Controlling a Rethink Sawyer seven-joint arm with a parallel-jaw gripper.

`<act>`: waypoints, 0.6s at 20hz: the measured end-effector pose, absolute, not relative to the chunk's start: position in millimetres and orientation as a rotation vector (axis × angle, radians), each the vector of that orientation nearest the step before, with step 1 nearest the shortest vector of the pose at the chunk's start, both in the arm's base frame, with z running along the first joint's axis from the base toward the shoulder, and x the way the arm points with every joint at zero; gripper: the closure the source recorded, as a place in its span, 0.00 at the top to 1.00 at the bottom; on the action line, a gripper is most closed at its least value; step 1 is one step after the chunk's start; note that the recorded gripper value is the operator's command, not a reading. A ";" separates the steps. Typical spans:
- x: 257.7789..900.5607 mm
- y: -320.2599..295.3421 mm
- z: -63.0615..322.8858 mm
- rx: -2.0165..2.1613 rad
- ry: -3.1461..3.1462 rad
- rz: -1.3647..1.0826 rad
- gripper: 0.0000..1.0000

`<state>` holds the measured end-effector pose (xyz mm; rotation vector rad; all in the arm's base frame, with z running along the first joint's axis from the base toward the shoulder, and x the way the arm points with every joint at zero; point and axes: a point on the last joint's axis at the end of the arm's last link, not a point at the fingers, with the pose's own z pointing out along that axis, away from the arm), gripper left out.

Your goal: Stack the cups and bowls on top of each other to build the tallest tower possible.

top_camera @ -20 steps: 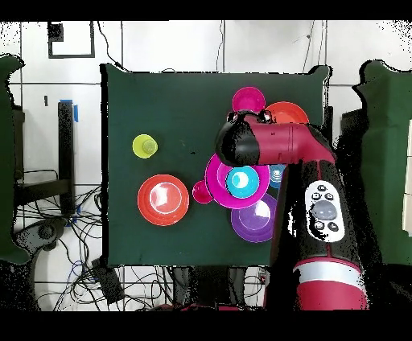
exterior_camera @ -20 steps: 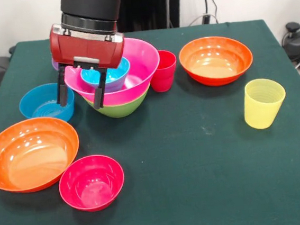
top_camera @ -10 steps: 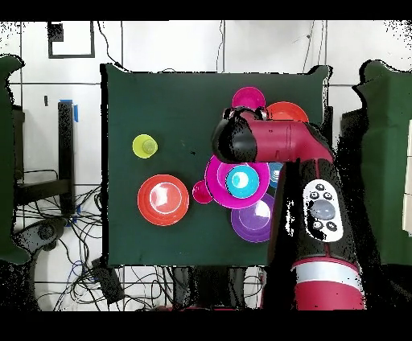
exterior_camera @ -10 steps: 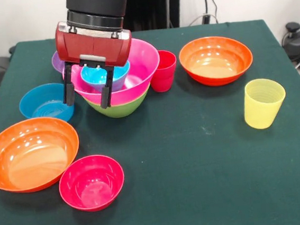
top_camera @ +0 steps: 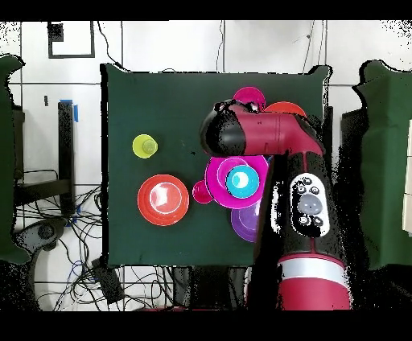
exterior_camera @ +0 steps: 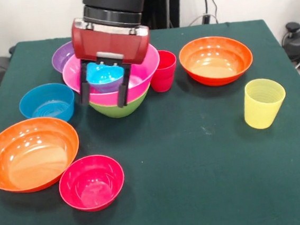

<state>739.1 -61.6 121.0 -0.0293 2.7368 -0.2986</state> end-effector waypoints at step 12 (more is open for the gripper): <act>763.4 -42.4 140.8 -0.051 2.682 -0.359 1.00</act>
